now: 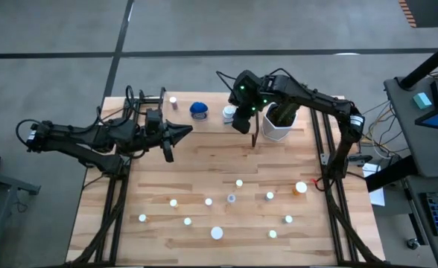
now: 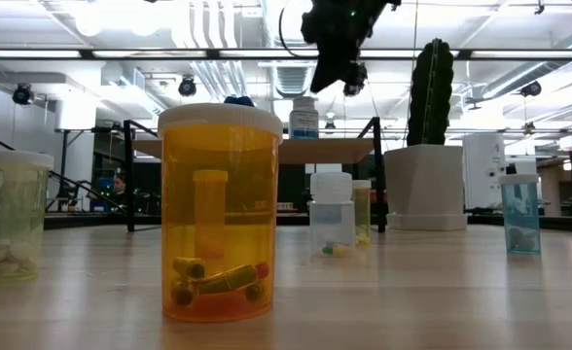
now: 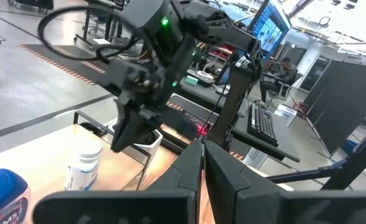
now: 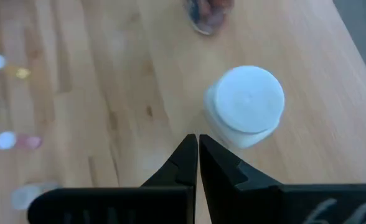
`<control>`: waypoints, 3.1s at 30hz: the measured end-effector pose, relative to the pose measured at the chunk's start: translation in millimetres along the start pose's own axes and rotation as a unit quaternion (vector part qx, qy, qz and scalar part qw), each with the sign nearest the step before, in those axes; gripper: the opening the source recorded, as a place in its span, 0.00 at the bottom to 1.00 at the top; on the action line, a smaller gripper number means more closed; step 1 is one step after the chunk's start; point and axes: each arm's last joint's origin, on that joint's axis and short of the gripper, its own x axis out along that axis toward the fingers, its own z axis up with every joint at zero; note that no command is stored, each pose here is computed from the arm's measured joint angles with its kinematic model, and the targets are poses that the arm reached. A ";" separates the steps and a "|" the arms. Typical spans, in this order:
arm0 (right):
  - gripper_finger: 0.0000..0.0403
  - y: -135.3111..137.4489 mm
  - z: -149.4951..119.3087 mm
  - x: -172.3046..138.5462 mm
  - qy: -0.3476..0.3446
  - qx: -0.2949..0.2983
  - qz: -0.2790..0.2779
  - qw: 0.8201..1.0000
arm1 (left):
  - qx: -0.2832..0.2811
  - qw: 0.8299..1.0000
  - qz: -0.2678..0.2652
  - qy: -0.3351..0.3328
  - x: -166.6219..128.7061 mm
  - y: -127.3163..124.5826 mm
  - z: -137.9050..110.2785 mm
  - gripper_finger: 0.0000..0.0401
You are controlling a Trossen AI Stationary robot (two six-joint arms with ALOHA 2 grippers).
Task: Pick and place medicine bottles onto shelf by color
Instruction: Put the white pill bottle on the shelf, then put the yellow pill bottle on the shelf
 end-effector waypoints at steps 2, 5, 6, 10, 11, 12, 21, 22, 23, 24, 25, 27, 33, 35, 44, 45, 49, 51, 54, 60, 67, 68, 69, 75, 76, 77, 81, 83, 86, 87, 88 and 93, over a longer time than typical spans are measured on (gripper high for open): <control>0.02 2.0 0.4 -6.4 -0.010 -0.020 0.010 1.000 | 0.001 1.000 0.000 0.000 0.0 0.0 -0.1 0.00; 0.02 4.1 2.1 -14.0 -0.029 -0.057 0.013 0.998 | 0.000 1.000 0.000 0.000 0.0 0.0 0.1 0.00; 0.02 4.4 2.6 -15.5 -0.034 -0.067 0.012 0.997 | 0.000 1.000 0.000 0.000 0.0 0.0 0.1 0.00; 0.05 2.2 7.1 -17.1 -0.059 -0.082 0.007 0.995 | 0.001 1.000 0.000 0.001 0.1 0.1 -0.4 0.00; 0.07 1.4 7.8 -17.2 -0.063 -0.087 0.005 0.994 | 0.002 1.000 0.000 0.001 0.1 0.1 -0.4 0.00; 0.09 1.1 8.8 -16.9 -0.067 -0.094 0.004 0.993 | 0.004 1.000 0.000 0.001 0.1 0.1 -0.4 0.00; 0.45 -6.9 14.7 -2.3 -0.077 -0.125 -0.008 0.989 | 0.007 1.000 0.001 0.002 0.3 0.4 -1.4 0.00; 0.49 -7.5 13.9 0.1 -0.070 -0.129 -0.007 0.989 | 0.007 1.000 0.001 0.003 0.4 0.5 -1.8 0.00; 0.53 -9.2 13.1 2.5 -0.064 -0.130 -0.008 0.989 | 0.008 1.000 0.001 0.004 0.4 0.7 -2.1 0.00; 0.57 -10.4 13.1 4.7 -0.061 -0.129 -0.012 0.990 | 0.008 1.000 0.001 0.004 0.4 0.7 -2.1 0.00; 0.60 -11.1 13.3 6.6 -0.059 -0.128 -0.017 0.990 | 0.008 1.000 0.001 0.004 0.4 0.7 -2.1 0.00; 0.66 -12.9 12.9 9.9 -0.053 -0.127 -0.029 0.990 | 0.008 1.000 0.001 0.003 0.4 0.6 -2.0 0.00; 0.73 -16.3 11.7 14.3 -0.040 -0.123 -0.066 0.989 | 0.030 1.000 0.001 0.002 0.3 0.4 -1.4 0.00; 0.71 -16.3 10.5 16.1 -0.037 -0.122 -0.065 0.990 | 0.031 1.000 0.001 0.003 0.3 0.5 -1.5 0.00; 0.54 -18.2 4.1 27.4 -0.029 -0.102 -0.062 0.992 | 0.033 0.999 0.000 0.002 -0.3 0.7 -1.2 0.00; 0.52 -18.3 3.8 28.0 -0.029 -0.102 -0.062 0.992 | 0.033 0.999 0.000 0.002 -0.3 0.7 -1.2 0.00; 0.44 -18.4 3.3 29.1 -0.029 -0.094 -0.060 0.993 | 0.033 0.999 0.000 0.002 -0.3 0.7 -1.2 0.00; 0.42 -18.4 3.4 29.0 -0.030 -0.088 -0.060 0.994 | 0.033 0.999 0.000 0.002 -0.3 0.7 -1.2 0.00; 0.40 -18.9 4.9 27.0 -0.034 -0.082 -0.063 0.994 | 0.033 0.999 0.001 0.003 -0.2 0.8 -1.7 0.00; 0.42 -37.8 13.0 9.8 -0.057 -0.027 -0.133 0.989 | 0.033 0.999 0.000 0.002 -0.4 0.7 -1.3 0.00; 0.42 -77.8 4.7 2.9 -0.056 0.020 -0.131 0.990 | 0.044 0.999 -0.001 -0.001 -2.1 1.1 0.1 0.00; 0.42 -80.4 3.8 3.3 -0.055 0.025 -0.132 0.989 | 0.044 0.999 -0.001 0.000 -2.1 1.1 0.1 0.00; 0.42 -82.6 3.1 3.8 -0.054 0.029 -0.132 0.989 | 0.044 0.999 -0.001 -0.001 -2.5 1.2 0.3 0.00; 0.42 -85.5 2.4 9.2 -0.049 0.035 -0.130 0.990 | 0.052 0.999 -0.002 -0.003 -4.1 1.6 1.6 0.00; 0.43 -85.7 2.3 9.9 -0.048 0.037 -0.130 0.990 | 0.052 0.999 -0.002 -0.004 -4.1 1.5 1.7 0.00; 0.44 -85.6 2.2 10.2 -0.048 0.037 -0.130 0.990 | 0.052 0.999 -0.002 -0.004 -4.2 1.4 2.1 0.00; 0.51 -85.3 2.9 9.6 -0.052 0.037 -0.126 0.990 | 0.052 0.999 -0.003 -0.005 -5.0 1.8 2.1 0.00; 0.55 -85.4 2.9 9.6 -0.053 0.038 -0.126 0.990 | 0.053 0.999 -0.002 -0.005 -5.0 1.8 2.1 0.00; 0.62 -85.3 3.0 9.5 -0.053 0.037 -0.126 0.990 | 0.053 0.999 -0.003 -0.005 -5.1 1.7 2.5 0.00; 0.63 -85.2 3.4 8.9 -0.054 0.038 -0.126 0.990 | 0.052 0.999 -0.003 -0.006 -5.2 1.8 2.6 0.00; 0.65 -85.1 4.0 8.2 -0.056 0.042 -0.126 0.990 | 0.052 0.999 -0.003 -0.006 -5.6 1.9 2.7 0.00; 0.68 -78.6 11.4 -10.9 -0.079 0.058 -0.125 0.987 | 0.049 0.999 -0.006 -0.007 -7.1 2.3 3.7 0.00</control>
